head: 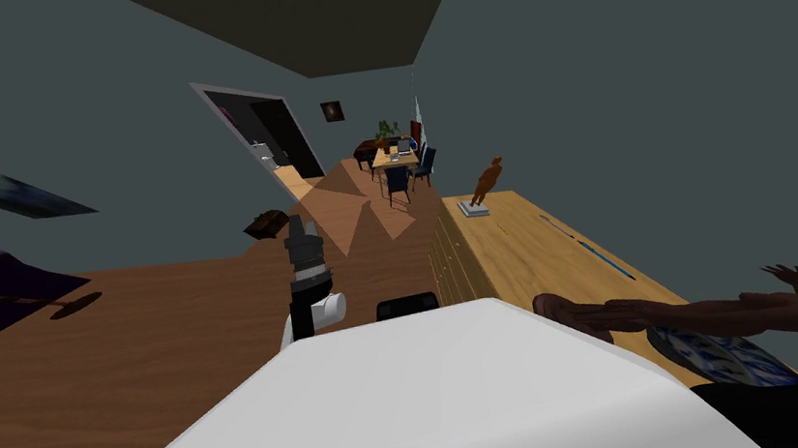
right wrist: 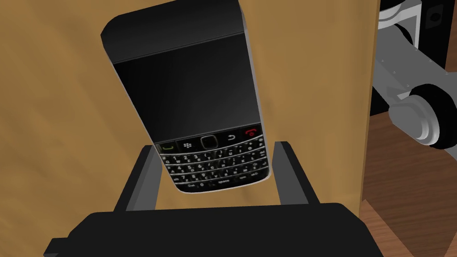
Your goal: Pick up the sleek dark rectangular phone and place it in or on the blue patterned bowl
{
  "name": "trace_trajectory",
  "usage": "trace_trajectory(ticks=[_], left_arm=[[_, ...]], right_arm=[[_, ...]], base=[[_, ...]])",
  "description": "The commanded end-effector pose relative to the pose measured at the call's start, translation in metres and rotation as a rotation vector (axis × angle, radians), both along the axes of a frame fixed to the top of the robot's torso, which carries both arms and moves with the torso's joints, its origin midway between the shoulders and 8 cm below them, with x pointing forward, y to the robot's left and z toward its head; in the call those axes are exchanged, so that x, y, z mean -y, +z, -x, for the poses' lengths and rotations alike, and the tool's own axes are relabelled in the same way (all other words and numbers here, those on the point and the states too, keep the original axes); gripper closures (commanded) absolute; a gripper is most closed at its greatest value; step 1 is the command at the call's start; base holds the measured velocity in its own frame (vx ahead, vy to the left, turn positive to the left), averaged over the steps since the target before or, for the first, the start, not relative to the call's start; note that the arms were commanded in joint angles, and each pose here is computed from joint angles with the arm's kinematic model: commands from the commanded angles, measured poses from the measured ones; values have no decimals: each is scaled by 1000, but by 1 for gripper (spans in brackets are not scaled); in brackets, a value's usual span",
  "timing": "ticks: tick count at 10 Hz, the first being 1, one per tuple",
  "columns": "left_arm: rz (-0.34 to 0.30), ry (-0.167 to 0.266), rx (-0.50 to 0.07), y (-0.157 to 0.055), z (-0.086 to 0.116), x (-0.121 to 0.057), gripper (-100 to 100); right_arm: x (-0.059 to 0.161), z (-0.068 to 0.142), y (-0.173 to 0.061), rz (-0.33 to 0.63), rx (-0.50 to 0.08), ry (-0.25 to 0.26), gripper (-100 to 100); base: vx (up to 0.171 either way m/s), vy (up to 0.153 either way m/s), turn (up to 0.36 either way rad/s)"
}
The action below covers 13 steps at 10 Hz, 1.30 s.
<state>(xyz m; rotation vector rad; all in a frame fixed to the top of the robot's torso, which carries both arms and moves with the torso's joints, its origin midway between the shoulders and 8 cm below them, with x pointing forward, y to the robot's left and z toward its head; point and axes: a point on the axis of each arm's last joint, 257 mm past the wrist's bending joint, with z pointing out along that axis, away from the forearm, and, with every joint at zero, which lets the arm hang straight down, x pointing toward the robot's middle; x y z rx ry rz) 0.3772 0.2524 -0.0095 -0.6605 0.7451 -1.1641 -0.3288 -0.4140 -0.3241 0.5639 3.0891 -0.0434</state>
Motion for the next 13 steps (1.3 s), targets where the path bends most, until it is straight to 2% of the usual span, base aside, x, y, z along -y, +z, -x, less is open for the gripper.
trace_trajectory(ticks=[1,4,5,6,7,10,13], left_arm=[[0,0,0,0,0,0,0],[0,0,0,0,0,0,0],[0,0,0,0,0,0,0],[0,0,0,0,0,0,0],[0,0,0,0,0,0,0],[0,0,0,0,0,0,0],[0,0,0,0,0,0,0]], right_arm=[[0,-1,8,1,-3,0,100],[-2,-2,24,-2,-11,3,100],[-1,-2,21,-1,-9,1,100],[-1,-2,21,-1,-9,1,0],[3,27,39,6,-82,2,100],[12,68,66,2,-192,8,100],[25,89,78,-21,-260,24,100]], base=[[12,-10,-28],[15,-14,-19],[6,-7,-3],[0,0,0],[2,38,31],[-30,62,9],[-56,29,12]])
